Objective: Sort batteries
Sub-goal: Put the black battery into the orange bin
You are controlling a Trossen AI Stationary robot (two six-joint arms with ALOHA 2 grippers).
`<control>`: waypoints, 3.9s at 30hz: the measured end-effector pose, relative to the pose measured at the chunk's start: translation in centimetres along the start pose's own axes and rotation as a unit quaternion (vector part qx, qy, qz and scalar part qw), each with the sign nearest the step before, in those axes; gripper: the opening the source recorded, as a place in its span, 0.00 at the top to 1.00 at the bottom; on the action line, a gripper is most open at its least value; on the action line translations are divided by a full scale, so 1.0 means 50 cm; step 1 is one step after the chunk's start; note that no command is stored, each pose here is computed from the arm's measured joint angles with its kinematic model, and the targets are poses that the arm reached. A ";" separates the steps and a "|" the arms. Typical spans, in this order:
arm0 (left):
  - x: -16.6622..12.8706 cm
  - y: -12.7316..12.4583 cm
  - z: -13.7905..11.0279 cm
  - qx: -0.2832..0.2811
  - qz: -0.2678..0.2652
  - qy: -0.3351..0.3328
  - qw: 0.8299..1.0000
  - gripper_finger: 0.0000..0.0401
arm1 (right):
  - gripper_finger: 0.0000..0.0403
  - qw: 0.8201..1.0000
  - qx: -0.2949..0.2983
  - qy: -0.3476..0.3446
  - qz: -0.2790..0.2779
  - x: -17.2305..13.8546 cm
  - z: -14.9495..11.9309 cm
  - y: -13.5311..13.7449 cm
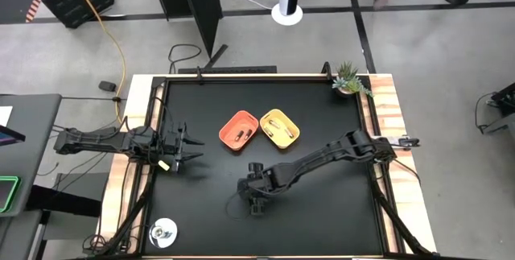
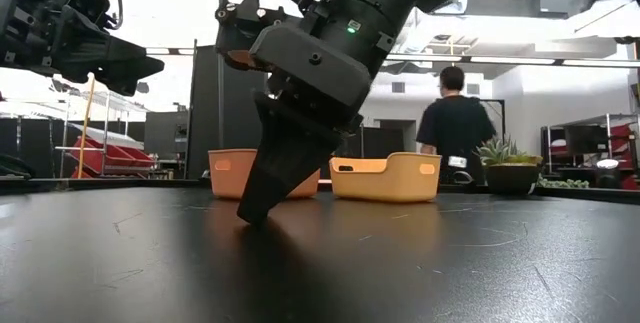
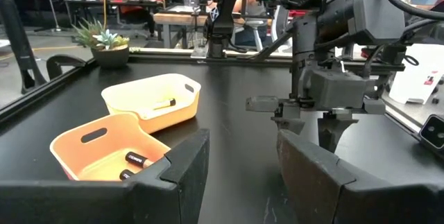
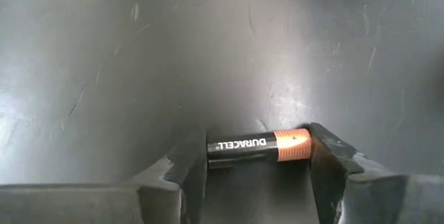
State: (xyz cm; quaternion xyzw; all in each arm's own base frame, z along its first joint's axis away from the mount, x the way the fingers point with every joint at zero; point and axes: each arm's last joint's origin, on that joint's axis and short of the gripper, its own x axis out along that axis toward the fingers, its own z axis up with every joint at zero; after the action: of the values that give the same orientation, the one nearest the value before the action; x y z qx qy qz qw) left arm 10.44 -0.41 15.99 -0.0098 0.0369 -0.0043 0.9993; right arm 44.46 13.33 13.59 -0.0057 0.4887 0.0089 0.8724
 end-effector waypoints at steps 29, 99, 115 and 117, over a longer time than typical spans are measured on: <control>0.000 0.000 -0.001 -0.003 0.000 0.003 1.000 0.58 | 0.46 0.983 0.003 -0.010 -0.182 -0.119 0.159 -0.237; -0.006 0.004 0.023 0.010 0.039 0.004 0.999 0.58 | 1.00 0.934 0.111 -0.222 -0.256 -0.321 -0.043 -0.239; 0.009 0.039 -0.001 -0.057 0.166 0.067 0.982 0.80 | 1.00 0.894 0.298 -0.149 -0.301 -0.308 -0.318 -0.289; 0.016 0.047 -0.007 -0.069 0.170 0.083 0.979 0.84 | 1.00 0.892 0.309 -0.137 -0.301 -0.299 -0.336 -0.293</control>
State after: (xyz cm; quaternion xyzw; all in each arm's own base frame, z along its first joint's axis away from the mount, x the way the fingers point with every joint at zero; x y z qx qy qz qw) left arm 11.21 1.93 15.53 -0.0722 0.1208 0.1678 0.9757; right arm 22.63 -1.76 17.58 0.1188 0.3170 -0.4047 0.8495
